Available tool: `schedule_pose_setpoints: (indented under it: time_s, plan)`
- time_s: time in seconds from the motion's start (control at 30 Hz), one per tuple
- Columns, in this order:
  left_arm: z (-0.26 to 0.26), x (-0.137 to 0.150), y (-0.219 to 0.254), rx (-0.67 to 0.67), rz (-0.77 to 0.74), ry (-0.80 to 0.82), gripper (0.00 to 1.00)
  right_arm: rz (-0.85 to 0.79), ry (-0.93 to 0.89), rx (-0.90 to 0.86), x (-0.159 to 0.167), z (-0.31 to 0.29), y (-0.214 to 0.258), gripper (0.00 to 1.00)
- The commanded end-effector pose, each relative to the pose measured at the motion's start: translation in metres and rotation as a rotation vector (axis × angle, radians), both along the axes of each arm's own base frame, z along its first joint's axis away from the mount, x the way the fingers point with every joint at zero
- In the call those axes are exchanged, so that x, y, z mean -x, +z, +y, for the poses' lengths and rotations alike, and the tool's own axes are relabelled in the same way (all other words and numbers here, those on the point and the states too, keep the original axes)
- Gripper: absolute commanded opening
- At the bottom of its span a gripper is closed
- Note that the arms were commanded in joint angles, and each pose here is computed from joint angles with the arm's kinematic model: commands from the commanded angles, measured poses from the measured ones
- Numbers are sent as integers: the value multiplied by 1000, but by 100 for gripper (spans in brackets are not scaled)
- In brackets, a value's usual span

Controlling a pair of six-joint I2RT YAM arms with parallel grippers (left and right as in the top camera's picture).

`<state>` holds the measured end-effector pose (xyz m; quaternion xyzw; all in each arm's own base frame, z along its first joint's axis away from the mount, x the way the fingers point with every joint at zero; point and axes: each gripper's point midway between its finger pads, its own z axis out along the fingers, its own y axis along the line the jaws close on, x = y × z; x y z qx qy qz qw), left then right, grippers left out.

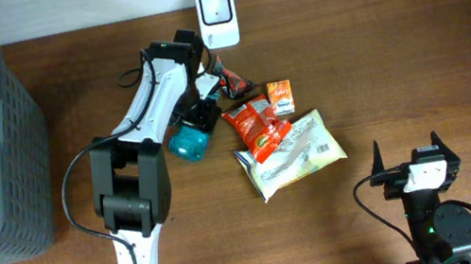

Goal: Scan the item barcode
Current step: 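Carry the Listerine bottle near the scanner and set it on the table, then withdraw the left gripper back toward the basket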

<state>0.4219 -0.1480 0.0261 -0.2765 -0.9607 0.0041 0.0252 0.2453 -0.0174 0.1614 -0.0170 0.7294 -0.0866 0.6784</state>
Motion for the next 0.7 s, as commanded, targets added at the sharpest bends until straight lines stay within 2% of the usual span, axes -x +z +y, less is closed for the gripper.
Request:
schedule_pose_setpoints:
  time_s: [0.0,0.07,0.23,0.53,0.67]
  plan:
    - [1,6,-5,2,29,6,87,7,0,7,0,1,-4,98]
    - [2,8,-3,-3,41,6,93,7,0,7,0,1,-4,98]
    - [1,5,24,0,34,7,99,7,0,7,0,1,-4,98]
    - [-12,-36,107,74,-182,7,99,7,0,7,0,1,-4,98]
    - [-5,-48,120,89,-233,28,99,7,0,7,0,1,-4,98]
